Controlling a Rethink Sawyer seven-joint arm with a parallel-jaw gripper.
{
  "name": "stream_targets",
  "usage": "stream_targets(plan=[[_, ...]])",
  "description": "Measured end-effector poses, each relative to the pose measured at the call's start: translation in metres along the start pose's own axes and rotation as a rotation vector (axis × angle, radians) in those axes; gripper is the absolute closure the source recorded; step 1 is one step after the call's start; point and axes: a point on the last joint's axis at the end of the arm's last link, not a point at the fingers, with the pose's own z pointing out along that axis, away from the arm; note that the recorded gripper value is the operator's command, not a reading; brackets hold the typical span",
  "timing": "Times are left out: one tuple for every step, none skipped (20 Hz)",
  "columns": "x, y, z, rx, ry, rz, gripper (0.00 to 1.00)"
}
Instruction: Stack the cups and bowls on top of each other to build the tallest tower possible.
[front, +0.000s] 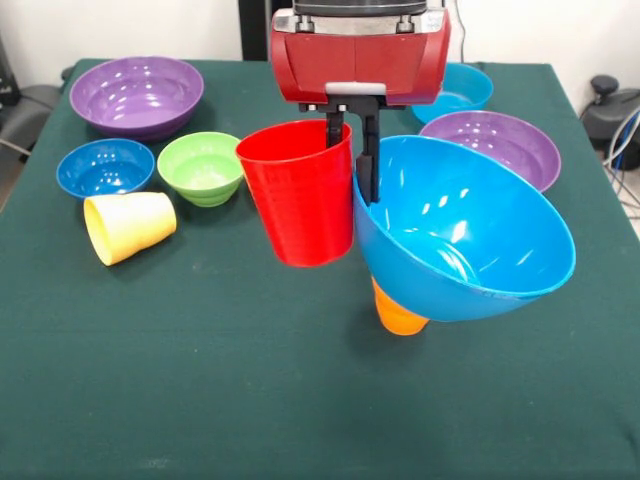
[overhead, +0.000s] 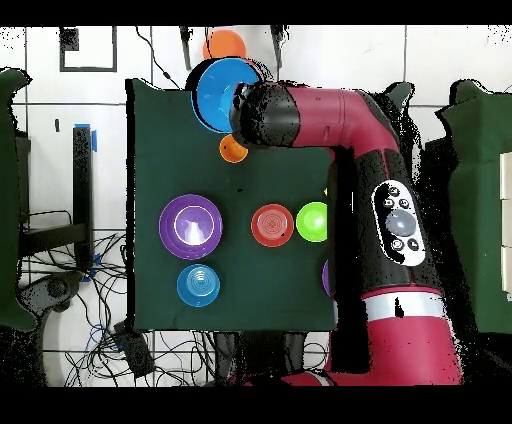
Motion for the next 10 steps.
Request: stream_targets(plan=[[0.0, -0.0004, 0.0, 0.001, 0.0, 0.0, 1.0], [0.0001, -0.0006, 0.0, 0.001, 0.0, 0.0, 1.0], [0.0001, -0.0008, 0.0001, 0.001, 0.0, 0.0, 1.0], [0.0001, -0.0011, 0.0001, 0.002, 0.0, 0.001, 1.0], [0.0001, -0.0014, 0.0001, 0.002, 0.0, 0.001, 1.0], [0.0001, -0.0015, 0.0, 0.003, 0.0, 0.001, 1.0], [0.0001, -0.0016, 0.0, 0.003, 0.0, 0.001, 1.0], [0.0001, -0.0016, 0.0, 0.003, 0.0, 0.001, 1.0], [0.0, -0.0017, -0.0002, 0.003, 0.0, 0.001, 1.0], [-0.0005, -0.0021, -0.001, 0.004, -0.001, 0.001, 1.0]])
